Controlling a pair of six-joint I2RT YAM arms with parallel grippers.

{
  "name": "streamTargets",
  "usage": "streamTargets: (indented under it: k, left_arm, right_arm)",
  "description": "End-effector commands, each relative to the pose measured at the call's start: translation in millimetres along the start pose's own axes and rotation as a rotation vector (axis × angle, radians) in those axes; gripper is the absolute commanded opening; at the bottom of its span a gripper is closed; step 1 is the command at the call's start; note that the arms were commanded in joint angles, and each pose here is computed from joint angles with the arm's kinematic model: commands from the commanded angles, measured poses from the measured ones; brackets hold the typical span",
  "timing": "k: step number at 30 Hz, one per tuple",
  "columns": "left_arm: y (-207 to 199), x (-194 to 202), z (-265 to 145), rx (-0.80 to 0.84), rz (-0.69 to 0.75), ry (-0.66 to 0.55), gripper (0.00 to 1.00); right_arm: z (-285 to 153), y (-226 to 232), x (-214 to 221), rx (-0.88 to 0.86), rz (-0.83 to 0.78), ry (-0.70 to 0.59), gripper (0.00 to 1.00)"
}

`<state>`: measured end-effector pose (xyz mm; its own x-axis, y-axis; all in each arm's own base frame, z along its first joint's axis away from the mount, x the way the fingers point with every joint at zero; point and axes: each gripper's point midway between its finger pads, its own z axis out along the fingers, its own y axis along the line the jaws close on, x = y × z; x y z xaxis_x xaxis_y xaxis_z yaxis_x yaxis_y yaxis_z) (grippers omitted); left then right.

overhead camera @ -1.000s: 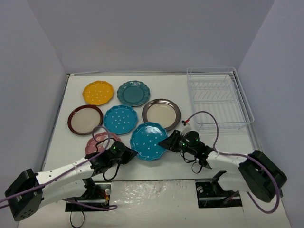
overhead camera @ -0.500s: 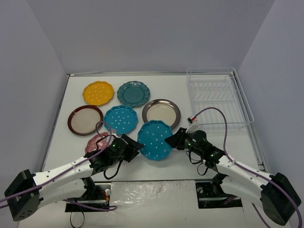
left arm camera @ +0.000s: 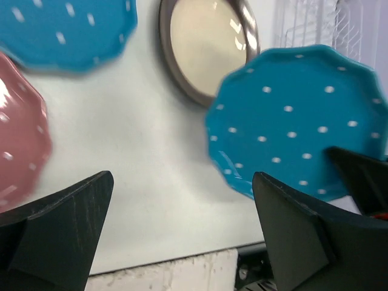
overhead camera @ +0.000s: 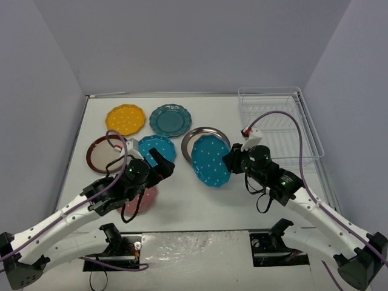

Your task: Load the plates into the dish rack

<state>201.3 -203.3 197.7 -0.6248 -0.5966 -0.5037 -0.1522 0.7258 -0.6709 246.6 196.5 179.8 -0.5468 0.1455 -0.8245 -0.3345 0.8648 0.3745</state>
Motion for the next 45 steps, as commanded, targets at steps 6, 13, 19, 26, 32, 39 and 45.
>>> streamTargets:
  k: [6, 13, 19, 26, 32, 39, 45]
  left_arm:
    - [26.1, -127.1, -84.9, -0.300, 0.553, -0.363, 0.97]
    - [27.7, -157.2, -100.9, -0.366, 0.685, -0.451, 0.97]
    - [26.2, -146.1, -74.2, -0.333, 0.767, -0.387, 0.97]
    - [39.5, -122.7, -40.9, -0.283, 0.772, -0.222, 0.97]
    - [56.4, -125.0, -31.6, -0.317, 0.699, -0.199, 0.97]
    - [67.8, -129.0, -29.4, -0.363, 0.674, -0.194, 0.97]
    - [71.2, -131.2, -25.9, -0.360, 0.652, -0.194, 0.97]
  right_arm:
    - [-84.8, -5.9, -227.9, 0.338, -0.389, -0.468, 0.00]
    - [-100.4, -66.5, -320.3, 0.571, -0.519, -0.513, 0.00]
    - [-86.3, -141.7, -367.9, 0.624, -0.565, -0.501, 0.00]
    - [-69.2, -240.9, -399.8, 0.683, -0.582, -0.534, 0.00]
    - [-65.5, -286.2, -406.5, 0.768, -0.618, -0.539, 0.00]
    - [-58.6, -317.2, -406.5, 0.831, -0.637, -0.498, 0.00]
    - [-42.7, -340.6, -396.5, 0.860, -0.649, -0.451, 0.00]
